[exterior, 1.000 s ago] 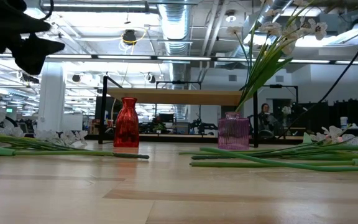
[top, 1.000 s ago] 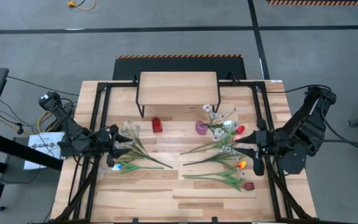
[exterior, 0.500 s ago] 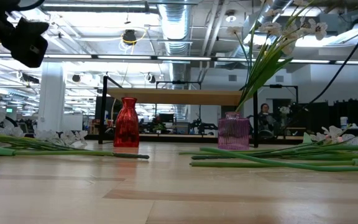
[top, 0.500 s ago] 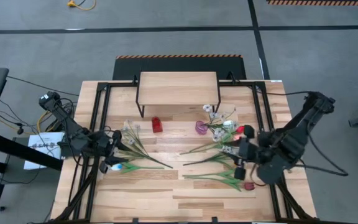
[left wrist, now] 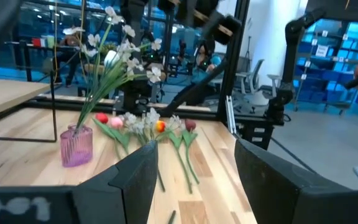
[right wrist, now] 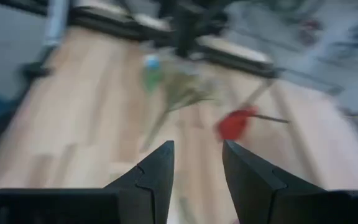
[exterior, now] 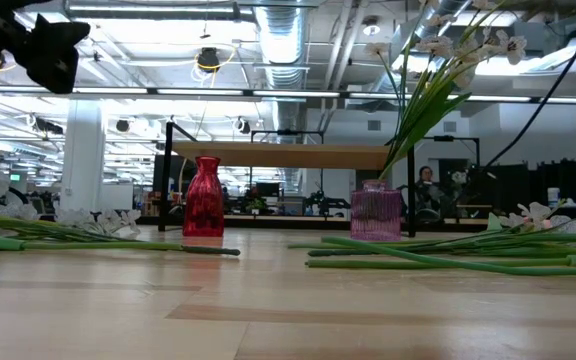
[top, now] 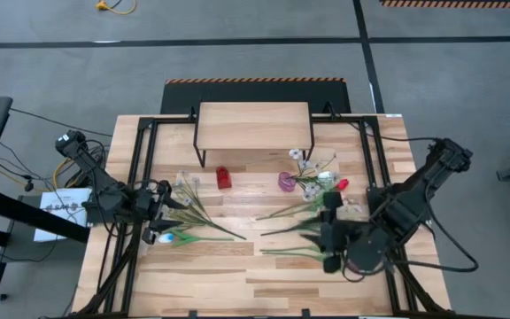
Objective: Pick and place flowers into a vace then onto a shelf
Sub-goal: Put the dark red tulip into the red vase
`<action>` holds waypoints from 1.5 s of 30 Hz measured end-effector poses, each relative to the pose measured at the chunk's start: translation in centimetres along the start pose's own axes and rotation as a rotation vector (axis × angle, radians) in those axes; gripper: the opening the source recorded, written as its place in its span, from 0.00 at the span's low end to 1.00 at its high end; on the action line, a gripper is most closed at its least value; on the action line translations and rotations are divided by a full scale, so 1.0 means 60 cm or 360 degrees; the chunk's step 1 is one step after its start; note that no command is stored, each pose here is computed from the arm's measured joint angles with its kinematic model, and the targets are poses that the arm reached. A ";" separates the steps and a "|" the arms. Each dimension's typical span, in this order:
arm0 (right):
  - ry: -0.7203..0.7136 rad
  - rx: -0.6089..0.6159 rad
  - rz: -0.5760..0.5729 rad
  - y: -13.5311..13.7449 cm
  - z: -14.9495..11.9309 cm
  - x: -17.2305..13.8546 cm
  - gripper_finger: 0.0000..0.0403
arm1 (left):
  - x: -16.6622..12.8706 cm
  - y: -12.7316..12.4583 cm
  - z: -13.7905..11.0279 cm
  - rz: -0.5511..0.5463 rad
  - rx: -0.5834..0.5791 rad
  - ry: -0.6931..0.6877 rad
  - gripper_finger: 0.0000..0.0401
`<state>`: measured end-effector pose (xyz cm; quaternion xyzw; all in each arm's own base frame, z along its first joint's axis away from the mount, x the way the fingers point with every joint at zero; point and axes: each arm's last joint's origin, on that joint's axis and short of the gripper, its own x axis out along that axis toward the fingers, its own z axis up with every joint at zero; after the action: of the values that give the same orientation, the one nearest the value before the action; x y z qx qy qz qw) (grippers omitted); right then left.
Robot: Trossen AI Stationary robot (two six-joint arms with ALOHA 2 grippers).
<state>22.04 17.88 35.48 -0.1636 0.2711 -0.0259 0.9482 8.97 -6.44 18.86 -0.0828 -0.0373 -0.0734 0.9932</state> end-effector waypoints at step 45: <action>0.1006 0.0578 0.0047 0.175 -0.135 0.154 0.31 | 0.000 -0.001 -0.001 -0.0045 -0.0126 0.0017 0.51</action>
<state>25.29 24.11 20.95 0.0276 0.5441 -0.1091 0.8314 8.97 -6.53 18.79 -0.1210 -0.0302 -0.0895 0.9882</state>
